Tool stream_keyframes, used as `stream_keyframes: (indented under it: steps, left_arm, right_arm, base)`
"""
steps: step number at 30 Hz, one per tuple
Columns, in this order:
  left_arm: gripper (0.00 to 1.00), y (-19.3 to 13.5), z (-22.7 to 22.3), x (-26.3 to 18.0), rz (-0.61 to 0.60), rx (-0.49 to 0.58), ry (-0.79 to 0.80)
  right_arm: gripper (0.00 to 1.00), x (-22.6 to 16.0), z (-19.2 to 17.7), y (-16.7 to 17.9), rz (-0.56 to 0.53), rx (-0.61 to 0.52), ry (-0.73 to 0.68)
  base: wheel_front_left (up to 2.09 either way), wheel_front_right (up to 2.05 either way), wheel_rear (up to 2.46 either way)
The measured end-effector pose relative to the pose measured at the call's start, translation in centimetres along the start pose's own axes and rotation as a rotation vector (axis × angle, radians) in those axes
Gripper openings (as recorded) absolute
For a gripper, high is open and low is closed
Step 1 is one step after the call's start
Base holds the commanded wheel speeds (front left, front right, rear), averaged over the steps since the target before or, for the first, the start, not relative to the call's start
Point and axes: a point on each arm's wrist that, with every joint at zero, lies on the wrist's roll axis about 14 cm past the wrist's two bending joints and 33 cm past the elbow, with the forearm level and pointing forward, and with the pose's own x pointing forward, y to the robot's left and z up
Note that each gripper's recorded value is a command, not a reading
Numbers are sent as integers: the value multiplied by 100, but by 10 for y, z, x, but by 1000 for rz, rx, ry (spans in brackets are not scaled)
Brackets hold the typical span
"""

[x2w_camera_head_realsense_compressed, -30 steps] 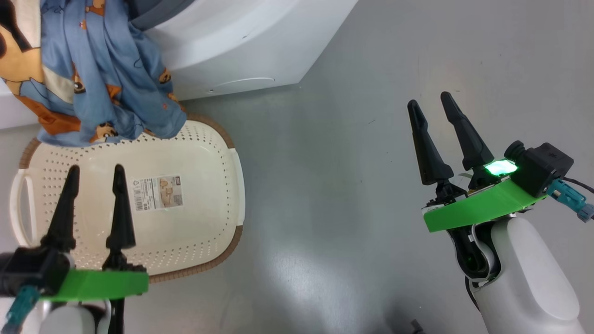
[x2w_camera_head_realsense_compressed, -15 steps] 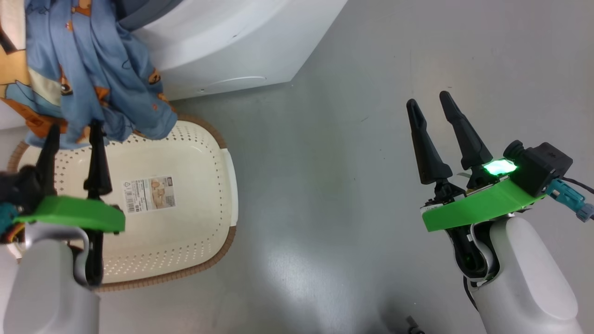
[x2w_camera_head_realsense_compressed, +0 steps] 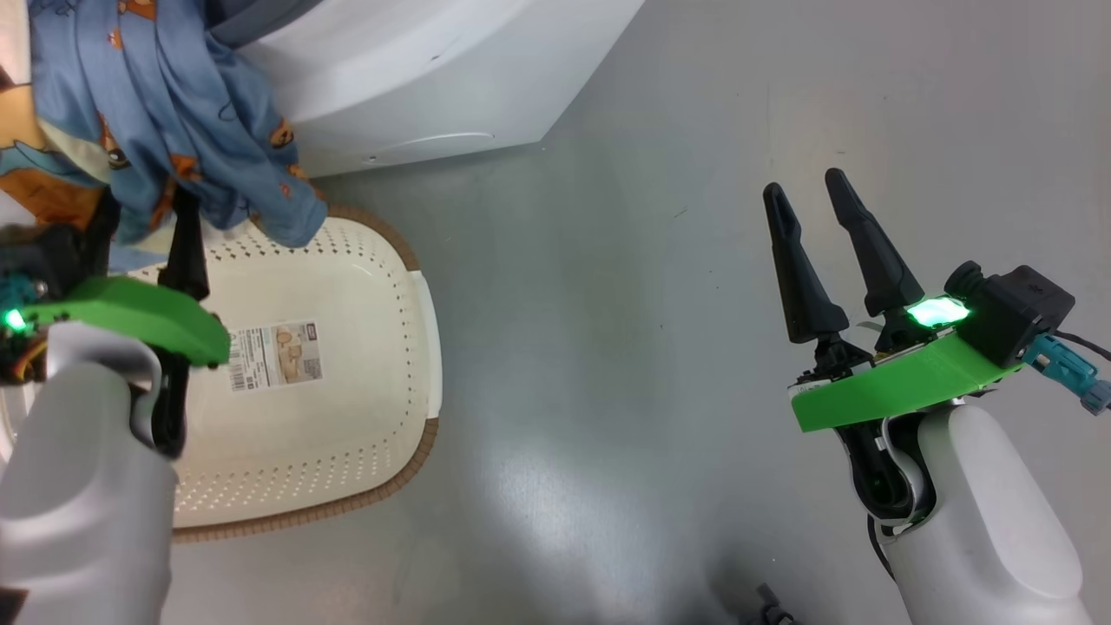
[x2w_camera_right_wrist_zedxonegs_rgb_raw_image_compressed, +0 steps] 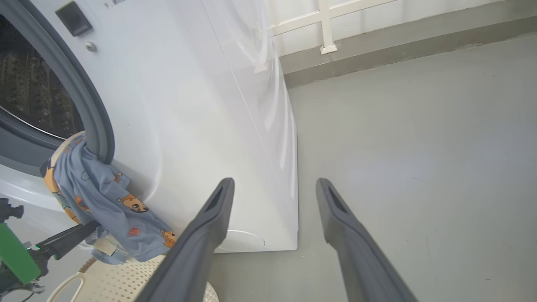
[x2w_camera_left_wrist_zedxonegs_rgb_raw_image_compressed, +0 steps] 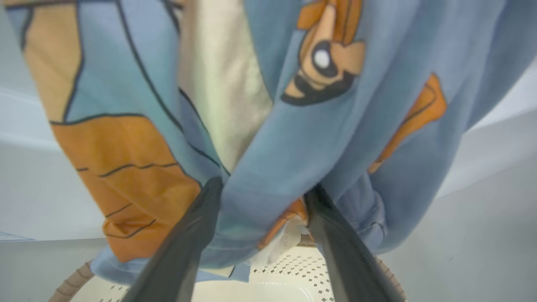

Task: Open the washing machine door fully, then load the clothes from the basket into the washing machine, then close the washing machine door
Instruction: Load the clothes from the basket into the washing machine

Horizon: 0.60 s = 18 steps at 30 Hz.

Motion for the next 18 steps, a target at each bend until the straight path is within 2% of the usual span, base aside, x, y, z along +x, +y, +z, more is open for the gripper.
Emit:
stream_keyframes:
  steps: [12, 18]
  left_arm:
    - [100, -3, 22, 22, -8, -19, -33]
    - [100, -17, 32, 28, -35, -32, -49]
  right_arm:
    - [100, 2, -5, -1, -1, 3, 9]
    - [100, 4, -6, 1, 5, 5, 8]
  base:
    - [0, 0, 0]
    - [0, 0, 0]
